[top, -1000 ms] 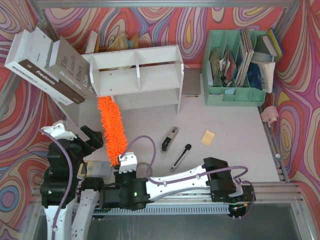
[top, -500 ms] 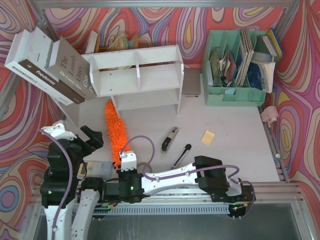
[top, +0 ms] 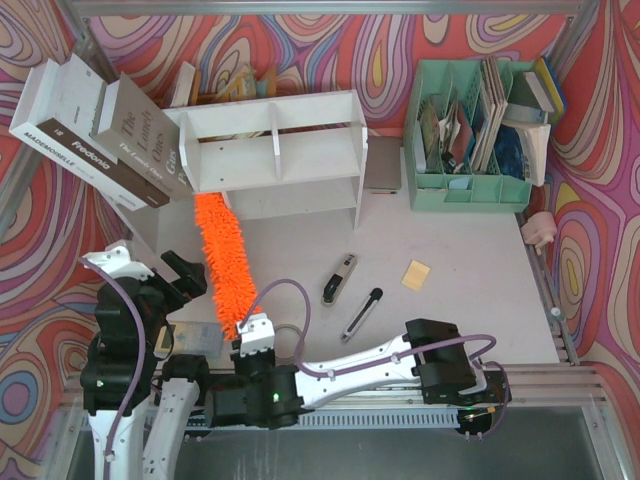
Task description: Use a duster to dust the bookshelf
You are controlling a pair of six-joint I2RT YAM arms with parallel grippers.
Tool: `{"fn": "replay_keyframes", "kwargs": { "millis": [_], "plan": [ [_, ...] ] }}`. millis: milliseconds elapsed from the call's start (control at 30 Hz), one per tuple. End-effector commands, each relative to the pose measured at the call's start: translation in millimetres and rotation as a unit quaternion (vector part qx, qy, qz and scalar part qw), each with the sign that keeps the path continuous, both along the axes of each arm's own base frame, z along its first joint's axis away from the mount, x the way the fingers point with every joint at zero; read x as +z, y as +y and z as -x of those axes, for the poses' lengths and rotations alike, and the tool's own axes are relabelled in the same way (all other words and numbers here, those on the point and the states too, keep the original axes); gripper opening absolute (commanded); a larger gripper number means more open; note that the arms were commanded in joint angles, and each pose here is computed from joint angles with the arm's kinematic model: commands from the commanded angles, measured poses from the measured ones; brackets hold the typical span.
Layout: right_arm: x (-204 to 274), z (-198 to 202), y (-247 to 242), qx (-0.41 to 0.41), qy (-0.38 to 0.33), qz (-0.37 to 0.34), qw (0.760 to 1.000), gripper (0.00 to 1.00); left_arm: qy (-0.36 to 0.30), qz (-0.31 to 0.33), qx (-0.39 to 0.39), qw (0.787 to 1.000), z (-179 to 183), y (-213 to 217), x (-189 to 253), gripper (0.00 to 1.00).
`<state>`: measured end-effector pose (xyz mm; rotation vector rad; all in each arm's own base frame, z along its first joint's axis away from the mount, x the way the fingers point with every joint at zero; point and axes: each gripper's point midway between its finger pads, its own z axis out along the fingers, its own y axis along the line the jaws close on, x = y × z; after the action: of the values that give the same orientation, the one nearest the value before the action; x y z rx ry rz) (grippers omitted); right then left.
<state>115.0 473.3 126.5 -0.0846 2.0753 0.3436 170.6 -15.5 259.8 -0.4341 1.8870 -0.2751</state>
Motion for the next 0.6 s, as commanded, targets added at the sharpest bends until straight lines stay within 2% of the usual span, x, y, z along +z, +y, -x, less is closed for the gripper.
{"fn": "replay_keyframes", "kwargs": {
  "millis": [0, 167, 567],
  "plan": [
    [64.8, -11.1, -5.4, -0.049, -0.106, -0.045, 0.992, 0.00, 0.005, -0.002, -0.001, 1.000, -2.9, -0.2, -3.3, 0.98],
    [45.7, -7.9, -7.4, -0.050, -0.082, -0.031, 0.995, 0.00, 0.003, -0.002, 0.000, 1.000, -2.6, 0.3, -3.0, 0.98],
    [-11.1, -7.8, -9.4, -0.027, 0.034, 0.012, 0.999, 0.00, 0.005, -0.002, 0.002, 1.000, -2.8, 0.9, -3.5, 0.98]
  ]
}}
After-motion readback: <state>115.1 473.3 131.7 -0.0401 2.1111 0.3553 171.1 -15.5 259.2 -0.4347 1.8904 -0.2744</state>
